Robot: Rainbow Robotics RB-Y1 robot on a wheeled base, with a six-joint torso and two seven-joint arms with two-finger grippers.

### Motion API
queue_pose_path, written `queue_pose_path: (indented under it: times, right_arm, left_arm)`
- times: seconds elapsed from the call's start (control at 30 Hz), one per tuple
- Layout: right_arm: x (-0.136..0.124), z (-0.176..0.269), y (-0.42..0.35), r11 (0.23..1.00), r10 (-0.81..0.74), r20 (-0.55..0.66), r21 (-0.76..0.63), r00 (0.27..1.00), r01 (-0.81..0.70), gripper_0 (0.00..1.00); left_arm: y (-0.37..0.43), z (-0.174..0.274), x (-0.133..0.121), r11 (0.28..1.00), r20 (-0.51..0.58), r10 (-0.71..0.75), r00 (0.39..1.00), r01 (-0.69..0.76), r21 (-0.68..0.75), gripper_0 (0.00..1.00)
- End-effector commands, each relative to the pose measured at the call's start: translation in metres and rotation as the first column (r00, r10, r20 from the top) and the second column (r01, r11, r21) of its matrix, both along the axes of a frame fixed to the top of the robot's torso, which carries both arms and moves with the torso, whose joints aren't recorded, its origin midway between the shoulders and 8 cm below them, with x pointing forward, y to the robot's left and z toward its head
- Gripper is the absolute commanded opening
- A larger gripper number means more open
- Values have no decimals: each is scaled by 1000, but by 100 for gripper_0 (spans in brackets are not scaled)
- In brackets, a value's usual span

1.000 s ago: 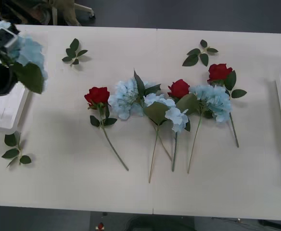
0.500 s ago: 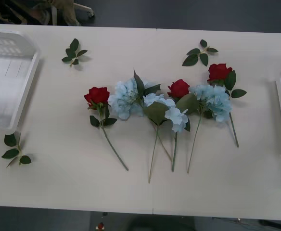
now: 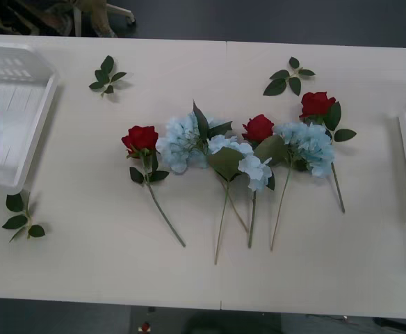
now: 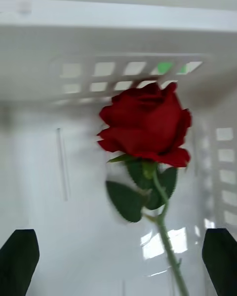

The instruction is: Put the red flowers into the right box and the blue flowers into the left box

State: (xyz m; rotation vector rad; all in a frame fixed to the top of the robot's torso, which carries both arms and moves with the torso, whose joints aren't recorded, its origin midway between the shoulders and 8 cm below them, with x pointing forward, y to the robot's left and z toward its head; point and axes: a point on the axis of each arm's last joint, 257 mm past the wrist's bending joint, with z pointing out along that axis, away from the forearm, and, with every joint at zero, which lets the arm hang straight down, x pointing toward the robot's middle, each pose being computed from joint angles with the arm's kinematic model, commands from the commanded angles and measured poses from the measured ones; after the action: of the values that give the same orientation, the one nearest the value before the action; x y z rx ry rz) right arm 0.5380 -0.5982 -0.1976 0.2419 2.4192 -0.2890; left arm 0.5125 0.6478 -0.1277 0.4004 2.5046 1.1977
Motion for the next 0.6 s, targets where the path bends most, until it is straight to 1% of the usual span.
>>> queue_pose_path:
  times: [0.03,0.13,0.2,0.27,0.33,0.37,0.4,0.43,0.53,0.6]
  right_arm:
    - [25,43,60,992,117,45,44,992,-119,97]
    - [28,46,110,981,120,46,150,992,-126,98]
    - [27,48,143,970,109,41,213,993,-115,98]
    - [25,48,173,953,80,34,289,996,-86,98]
    - [24,48,199,934,57,29,351,998,-63,98]
    - [24,48,208,929,51,26,366,998,-58,98]
    - [24,47,219,921,45,20,386,999,-50,98]
    - [27,47,231,912,39,18,409,999,-43,98]
    - [37,46,252,896,20,35,443,999,-33,98]
    - [47,45,260,890,10,43,455,999,-28,98]
  left_arm:
    - [4,22,6,999,16,-26,1000,25,25,92]
    - [-5,13,7,999,12,-38,999,38,-23,100]
    - [-18,11,8,995,8,-64,998,64,-83,100]
    - [-47,10,9,975,-3,-135,991,132,-181,100]
    - [-89,13,8,922,8,-227,974,218,-321,100]
    - [-106,15,8,897,19,-260,965,249,-364,100]
    - [-135,18,7,852,35,-316,948,300,-428,100]
    - [-162,22,7,814,47,-372,927,350,-464,100]
    - [-222,36,6,745,99,-448,889,432,-508,100]
    - [-255,36,5,722,119,-451,885,440,-534,100]
